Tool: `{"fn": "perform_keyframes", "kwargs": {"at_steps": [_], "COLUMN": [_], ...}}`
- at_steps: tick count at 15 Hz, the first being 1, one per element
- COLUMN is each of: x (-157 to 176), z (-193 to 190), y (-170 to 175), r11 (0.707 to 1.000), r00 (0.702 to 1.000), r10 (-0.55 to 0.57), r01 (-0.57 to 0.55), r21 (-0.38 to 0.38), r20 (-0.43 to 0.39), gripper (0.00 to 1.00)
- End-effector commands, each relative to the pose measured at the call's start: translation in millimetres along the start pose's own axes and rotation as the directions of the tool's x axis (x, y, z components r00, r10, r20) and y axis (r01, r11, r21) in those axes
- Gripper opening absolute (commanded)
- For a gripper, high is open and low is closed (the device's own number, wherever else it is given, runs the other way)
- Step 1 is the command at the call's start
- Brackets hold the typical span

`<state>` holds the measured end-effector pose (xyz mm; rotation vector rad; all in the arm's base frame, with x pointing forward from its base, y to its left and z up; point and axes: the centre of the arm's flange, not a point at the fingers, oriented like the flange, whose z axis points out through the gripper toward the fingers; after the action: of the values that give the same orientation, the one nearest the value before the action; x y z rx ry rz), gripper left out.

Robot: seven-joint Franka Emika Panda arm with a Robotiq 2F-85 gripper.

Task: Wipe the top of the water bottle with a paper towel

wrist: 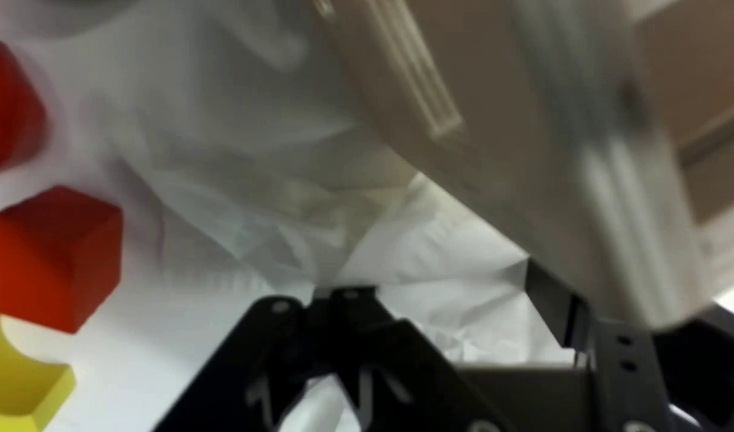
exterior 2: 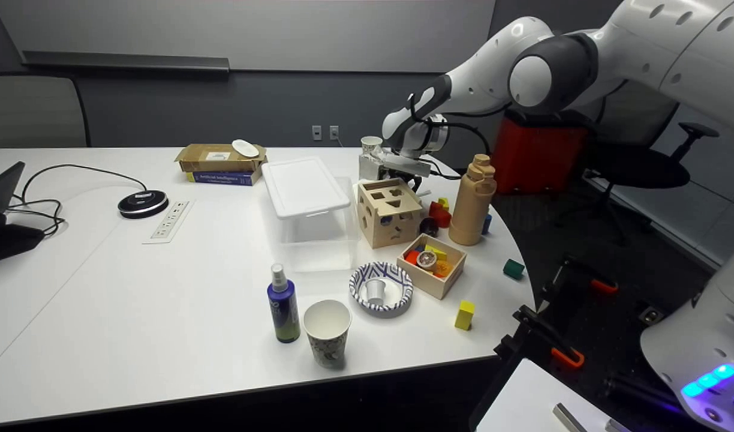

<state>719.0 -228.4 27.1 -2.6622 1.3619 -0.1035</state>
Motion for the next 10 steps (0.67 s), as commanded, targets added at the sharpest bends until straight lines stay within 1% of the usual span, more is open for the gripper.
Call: {"fn": "perform_keyframes", "kwargs": {"at_steps": [1,2,4,5,6,10], "x": [8.2,9.3,9.5,9.6,9.1,8.3], "z": [-4.7,-6.1,-7.7,-7.5,-7.6,-15.0], "y": [-10.5,-10.4,-8.4,-8.4,-8.1,-11.7], "r11": [1.000,0.999,0.999,0.999,0.999,0.999], "r00": [1.000,0.999,0.999,0.999,0.999,0.999], "r10": [0.030,0.035,0.044,0.045,0.045,0.046], "r01": [-0.030,-0.035,-0.044,-0.045,-0.045,-0.046], "r21": [-0.001,0.002,0.002,0.003,0.004,0.010], "r20": [-0.007,-0.007,-0.009,-0.007,-0.006,-0.008], "gripper": [0.35,0.27,0.13,0.05,0.01,0.00]}}
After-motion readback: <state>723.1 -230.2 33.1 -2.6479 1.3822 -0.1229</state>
